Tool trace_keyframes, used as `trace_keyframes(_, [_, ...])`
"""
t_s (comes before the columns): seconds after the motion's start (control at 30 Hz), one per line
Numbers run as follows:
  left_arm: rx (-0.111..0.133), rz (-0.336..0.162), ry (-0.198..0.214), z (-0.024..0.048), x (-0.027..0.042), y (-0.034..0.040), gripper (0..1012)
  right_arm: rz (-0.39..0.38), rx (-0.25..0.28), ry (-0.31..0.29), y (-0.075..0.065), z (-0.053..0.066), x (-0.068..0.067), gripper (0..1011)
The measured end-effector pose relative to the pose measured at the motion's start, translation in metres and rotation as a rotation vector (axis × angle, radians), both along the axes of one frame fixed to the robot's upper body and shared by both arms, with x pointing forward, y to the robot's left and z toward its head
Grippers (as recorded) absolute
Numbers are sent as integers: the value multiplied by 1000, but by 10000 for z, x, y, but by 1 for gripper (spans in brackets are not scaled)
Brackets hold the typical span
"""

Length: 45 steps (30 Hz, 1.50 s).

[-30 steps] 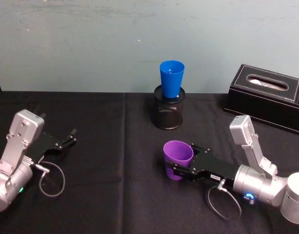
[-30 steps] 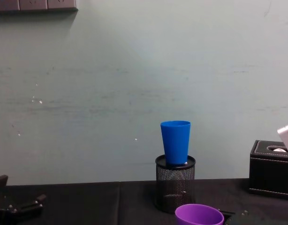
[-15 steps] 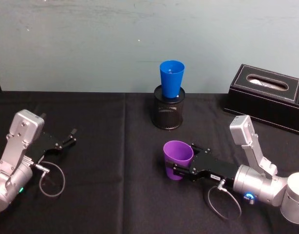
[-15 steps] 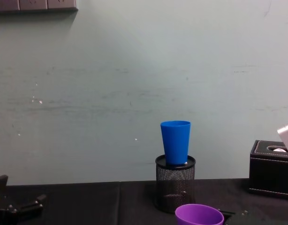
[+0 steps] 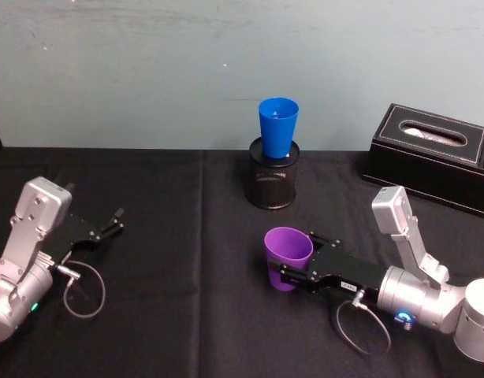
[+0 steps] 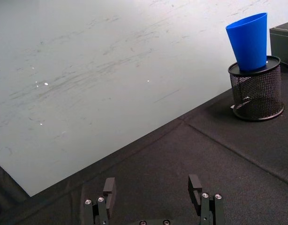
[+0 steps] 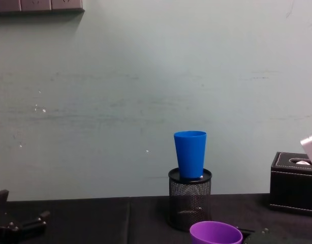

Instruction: Pick up one cup with a gripper and tap it against the other cup.

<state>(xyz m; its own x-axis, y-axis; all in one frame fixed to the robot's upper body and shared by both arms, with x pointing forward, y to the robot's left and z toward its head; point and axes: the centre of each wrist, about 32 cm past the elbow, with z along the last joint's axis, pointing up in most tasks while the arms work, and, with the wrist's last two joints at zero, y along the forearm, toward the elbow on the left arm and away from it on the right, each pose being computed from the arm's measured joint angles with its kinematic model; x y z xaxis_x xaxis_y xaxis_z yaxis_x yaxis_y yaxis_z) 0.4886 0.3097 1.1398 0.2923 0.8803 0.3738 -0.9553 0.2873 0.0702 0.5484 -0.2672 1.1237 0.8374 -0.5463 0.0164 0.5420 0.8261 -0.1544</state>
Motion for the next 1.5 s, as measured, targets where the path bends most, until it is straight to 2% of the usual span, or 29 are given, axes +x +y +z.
trace_keyframes(0.4, [0,0,0,0,0,0,1011,0,0,0,0,0,0,732])
trace_keyframes(0.53, [0,0,0,0,0,0,1011,14,-7,-11,-13,56,-2,733])
trace_keyframes(0.63, [0,0,0,0,0,0,1011,25,-13,-17,-8,138,-11,733])
trace_keyframes(0.73, [0,0,0,0,0,0,1011,24,-4,-7,-19,282,-10,732])
trace_keyframes(0.77, [0,0,0,0,0,0,1011,24,-4,-7,-19,282,-10,732])
trace_keyframes(0.83, [0,0,0,0,0,0,1011,22,5,-6,-41,414,4,733])
trace_keyframes(1.1, [0,0,0,0,0,0,1011,34,11,-25,-105,760,85,732])
trace_keyframes(1.13, [0,0,0,0,0,0,1012,47,9,-29,-128,875,118,732])
trace_keyframes(1.17, [0,0,0,0,0,0,1011,47,9,-29,-128,875,118,732])
trace_keyframes(1.3, [0,0,0,0,0,0,1011,71,1,-35,-149,1033,161,732])
trace_keyframes(1.5, [0,0,0,0,0,0,1011,86,-6,-37,-153,1131,195,732])
